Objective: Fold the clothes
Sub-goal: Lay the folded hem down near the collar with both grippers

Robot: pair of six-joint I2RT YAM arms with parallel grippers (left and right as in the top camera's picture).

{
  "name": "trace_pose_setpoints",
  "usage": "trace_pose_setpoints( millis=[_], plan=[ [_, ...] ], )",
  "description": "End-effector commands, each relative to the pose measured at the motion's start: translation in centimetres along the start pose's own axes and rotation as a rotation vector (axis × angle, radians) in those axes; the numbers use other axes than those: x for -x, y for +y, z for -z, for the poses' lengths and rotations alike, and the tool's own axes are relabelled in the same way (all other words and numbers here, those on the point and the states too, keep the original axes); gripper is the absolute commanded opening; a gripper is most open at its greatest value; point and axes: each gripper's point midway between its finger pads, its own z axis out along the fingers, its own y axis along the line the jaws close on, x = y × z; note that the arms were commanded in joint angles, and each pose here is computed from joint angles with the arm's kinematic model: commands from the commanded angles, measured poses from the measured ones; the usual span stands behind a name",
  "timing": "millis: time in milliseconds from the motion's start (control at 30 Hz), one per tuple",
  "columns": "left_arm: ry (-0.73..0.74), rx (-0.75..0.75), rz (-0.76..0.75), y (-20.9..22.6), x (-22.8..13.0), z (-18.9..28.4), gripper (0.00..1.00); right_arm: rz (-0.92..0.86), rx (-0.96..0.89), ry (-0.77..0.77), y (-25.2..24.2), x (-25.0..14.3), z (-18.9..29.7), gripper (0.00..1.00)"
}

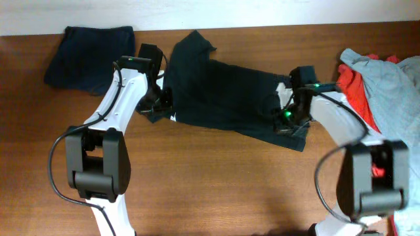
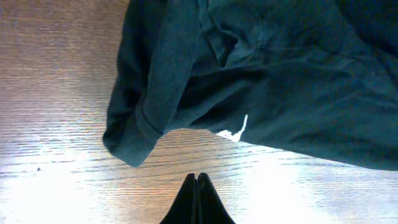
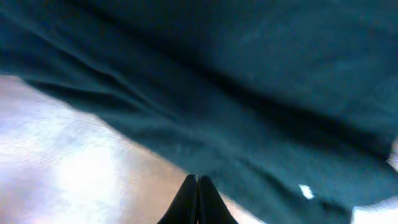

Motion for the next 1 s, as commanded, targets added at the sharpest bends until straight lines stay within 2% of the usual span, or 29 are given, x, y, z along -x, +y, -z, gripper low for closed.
trace_pose_setpoints(
  millis=[0, 200, 400, 567, 667, 767, 833, 967],
  plan=[
    [0.017, -0.042, 0.021, -0.5, 0.3, -1.4, 0.01, 0.043, 0.012, 0.028, -0.1, 0.4, -2.3, 0.04],
    [-0.022, -0.044, 0.017, -0.6, 2.1, -3.8, 0.01, 0.05, 0.002, -0.002, -0.4, 1.5, -3.3, 0.04],
    [-0.105, 0.137, 0.019, 2.6, 4.0, -4.1, 0.0, 0.057, -0.119, -0.065, -2.5, 3.1, -3.1, 0.04],
    [-0.162, 0.133, 0.013, 2.8, 5.5, -3.9, 0.01, 0.059, -0.153, -0.137, -3.0, 4.9, -2.8, 0.04],
    [-0.19, 0.131, -0.042, 2.6, 6.2, -3.8, 0.01, 0.065, -0.178, -0.186, -3.4, 6.1, -2.6, 0.05],
    [-0.223, 0.126, -0.058, 2.4, 7.1, -3.6, 0.01, 0.071, -0.212, -0.25, -3.9, 7.6, -2.1, 0.08],
    [-0.252, 0.123, -0.077, 2.2, 7.9, -2.9, 0.01, 0.075, -0.214, -0.295, -3.8, 9.0, -1.4, 0.12],
    [-0.315, 0.107, -0.079, 1.4, 9.7, 0.3, 0.01, 0.084, -0.179, -0.314, -2.5, 10.8, 1.4, 0.12]
  ],
)
